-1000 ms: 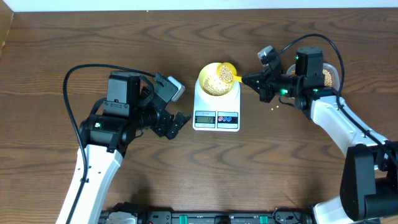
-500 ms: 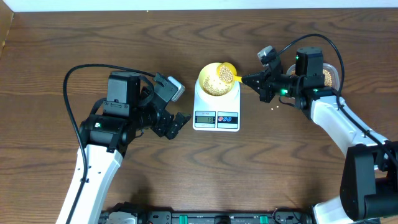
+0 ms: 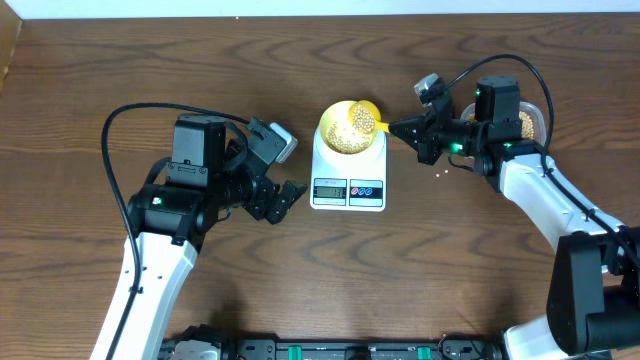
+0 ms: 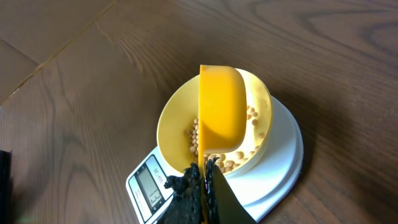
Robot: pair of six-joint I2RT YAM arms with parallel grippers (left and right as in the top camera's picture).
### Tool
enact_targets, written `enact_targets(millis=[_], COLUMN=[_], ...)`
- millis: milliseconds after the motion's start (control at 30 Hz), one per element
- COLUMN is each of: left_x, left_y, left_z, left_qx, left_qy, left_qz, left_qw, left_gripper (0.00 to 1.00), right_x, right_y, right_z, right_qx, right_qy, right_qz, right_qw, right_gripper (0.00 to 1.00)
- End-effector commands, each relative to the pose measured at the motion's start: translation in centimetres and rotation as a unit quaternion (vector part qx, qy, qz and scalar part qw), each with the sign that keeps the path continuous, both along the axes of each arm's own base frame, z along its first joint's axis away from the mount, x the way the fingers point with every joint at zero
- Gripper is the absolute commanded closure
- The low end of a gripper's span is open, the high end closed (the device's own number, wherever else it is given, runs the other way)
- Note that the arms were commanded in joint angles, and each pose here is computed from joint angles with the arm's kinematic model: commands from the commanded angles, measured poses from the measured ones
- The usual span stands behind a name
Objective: Scoop item into bowl and weigh 50g on scale
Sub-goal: 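Hold the tilted scoop over the bowl with the right gripper, letting beans fall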
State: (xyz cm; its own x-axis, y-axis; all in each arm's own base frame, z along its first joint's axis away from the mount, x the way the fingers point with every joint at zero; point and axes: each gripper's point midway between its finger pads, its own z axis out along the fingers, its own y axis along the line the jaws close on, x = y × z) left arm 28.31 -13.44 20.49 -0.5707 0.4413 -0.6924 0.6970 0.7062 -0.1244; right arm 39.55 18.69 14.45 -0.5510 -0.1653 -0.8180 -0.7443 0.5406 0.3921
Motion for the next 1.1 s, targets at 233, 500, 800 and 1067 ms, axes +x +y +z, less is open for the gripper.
enact_targets(millis=[233, 500, 800, 1067], left_x=[-0.12, -0.12, -0.12, -0.12], left_y=[-0.26, -0.26, -0.26, -0.27], left_z=[-0.18, -0.18, -0.18, -0.18], left_qx=[-0.002, -0.002, -0.002, -0.002], left_qy=[0.0, 0.0, 0.0, 0.0], left_qz=[-0.01, -0.01, -0.01, -0.01], left_qw=[1.0, 1.0, 1.0, 1.0], left_gripper=[0.11, 0.11, 0.11, 0.11], right_x=[0.04, 0.03, -0.03, 0.06], right_y=[0.28, 0.27, 0.26, -0.01], right_z=[-0.17, -0.18, -0.26, -0.69], right_qx=[-0.006, -0.006, -0.006, -0.015], right_qy=[-0.007, -0.006, -0.003, 0.003], right_qz=[0.005, 0.005, 0.005, -0.005], right_qw=[1.0, 1.0, 1.0, 1.0], right_gripper=[0.99, 0.99, 0.99, 0.99])
